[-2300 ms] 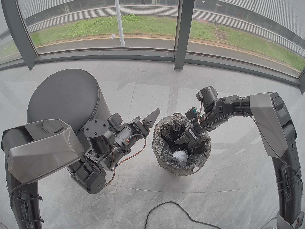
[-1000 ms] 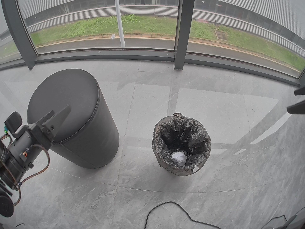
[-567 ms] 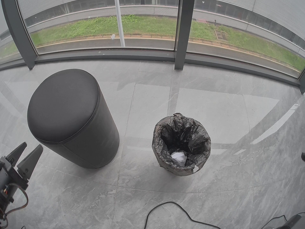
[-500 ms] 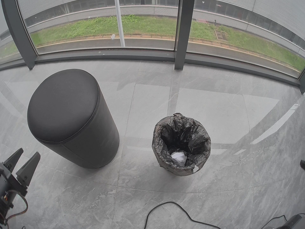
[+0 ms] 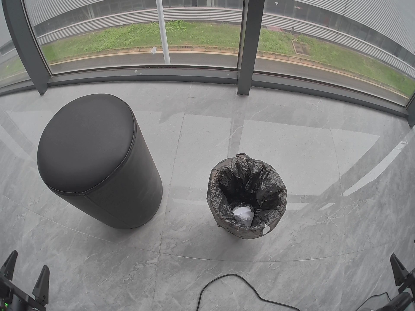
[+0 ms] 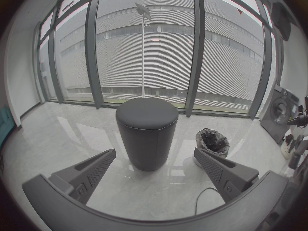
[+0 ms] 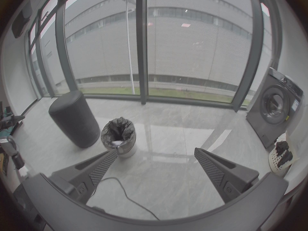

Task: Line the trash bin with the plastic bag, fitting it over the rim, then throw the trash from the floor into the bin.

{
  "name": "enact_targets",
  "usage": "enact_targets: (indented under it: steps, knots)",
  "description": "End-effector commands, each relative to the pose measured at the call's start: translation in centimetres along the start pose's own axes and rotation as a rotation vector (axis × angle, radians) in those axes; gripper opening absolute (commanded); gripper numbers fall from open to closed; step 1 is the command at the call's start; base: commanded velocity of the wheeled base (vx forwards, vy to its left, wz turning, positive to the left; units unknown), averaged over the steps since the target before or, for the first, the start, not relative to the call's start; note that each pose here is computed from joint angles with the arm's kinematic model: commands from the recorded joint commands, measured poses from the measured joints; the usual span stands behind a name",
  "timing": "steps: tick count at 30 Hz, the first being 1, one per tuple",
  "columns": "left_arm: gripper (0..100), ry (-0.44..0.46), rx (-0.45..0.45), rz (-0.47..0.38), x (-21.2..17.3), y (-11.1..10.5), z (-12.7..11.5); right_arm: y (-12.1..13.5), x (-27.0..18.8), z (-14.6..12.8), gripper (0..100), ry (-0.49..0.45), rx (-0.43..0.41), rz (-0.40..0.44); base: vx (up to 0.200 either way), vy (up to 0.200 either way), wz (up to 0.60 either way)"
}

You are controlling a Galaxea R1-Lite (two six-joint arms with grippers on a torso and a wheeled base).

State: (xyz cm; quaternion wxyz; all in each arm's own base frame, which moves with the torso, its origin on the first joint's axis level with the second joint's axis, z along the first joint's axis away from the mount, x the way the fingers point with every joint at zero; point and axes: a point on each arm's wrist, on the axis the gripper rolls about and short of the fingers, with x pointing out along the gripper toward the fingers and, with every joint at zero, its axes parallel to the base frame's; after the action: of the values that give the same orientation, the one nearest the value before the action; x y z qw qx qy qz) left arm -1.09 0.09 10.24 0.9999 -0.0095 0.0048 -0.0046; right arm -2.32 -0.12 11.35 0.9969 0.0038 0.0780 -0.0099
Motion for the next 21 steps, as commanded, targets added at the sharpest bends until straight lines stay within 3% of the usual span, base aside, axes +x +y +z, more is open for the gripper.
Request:
enact_targets:
  steps: [1, 3, 5, 7, 11, 14, 16, 19, 21]
  knots:
    - [100, -0.095, -0.020, 0.229, -1.26, 0.43, -1.88, -0.23, 0.26, -3.18, 100, -0.160, 0.100, -0.124, 0.000, 0.000, 0.00]
    - [100, -0.097, -0.082, 0.228, -1.26, 0.44, -1.93, -0.26, 0.30, -3.18, 100, -0.168, 0.077, -0.146, 0.000, 0.000, 0.00]
    - [100, -0.087, -0.112, 0.202, -1.21, 0.39, -2.01, -0.14, 0.34, -3.25, 100, -0.160, 0.037, -0.092, 0.000, 0.000, 0.00]
    - [100, -0.072, -0.121, 0.133, -1.24, 0.24, -2.04, 0.21, 0.60, -3.73, 100, -0.145, -0.063, 0.054, 0.000, 0.000, 0.00]
    - [100, -0.074, -0.109, 0.041, -1.19, 0.04, -2.07, 0.16, 0.63, -3.77, 100, -0.150, -0.009, 0.038, 0.000, 0.000, 0.00]
    - [100, -0.076, -0.037, -0.001, -1.19, -0.07, -2.03, 0.15, 0.63, -3.77, 100, -0.150, -0.013, 0.035, 0.000, 0.000, 0.00]
    - [100, -0.070, 0.004, 0.008, -1.18, -0.05, -2.07, 0.15, 0.63, -3.77, 100, -0.150, -0.015, 0.033, 0.000, 0.000, 0.00]
    - [100, 0.026, 0.017, 0.086, -1.25, 0.13, -2.87, 0.15, 0.63, -3.77, 100, -0.150, -0.015, 0.032, 0.000, 0.000, 0.00]
    - [100, 0.017, 0.015, 0.080, -1.24, 0.12, -2.78, 0.15, 0.63, -3.77, 100, -0.150, -0.013, 0.032, 0.000, 0.000, 0.00]
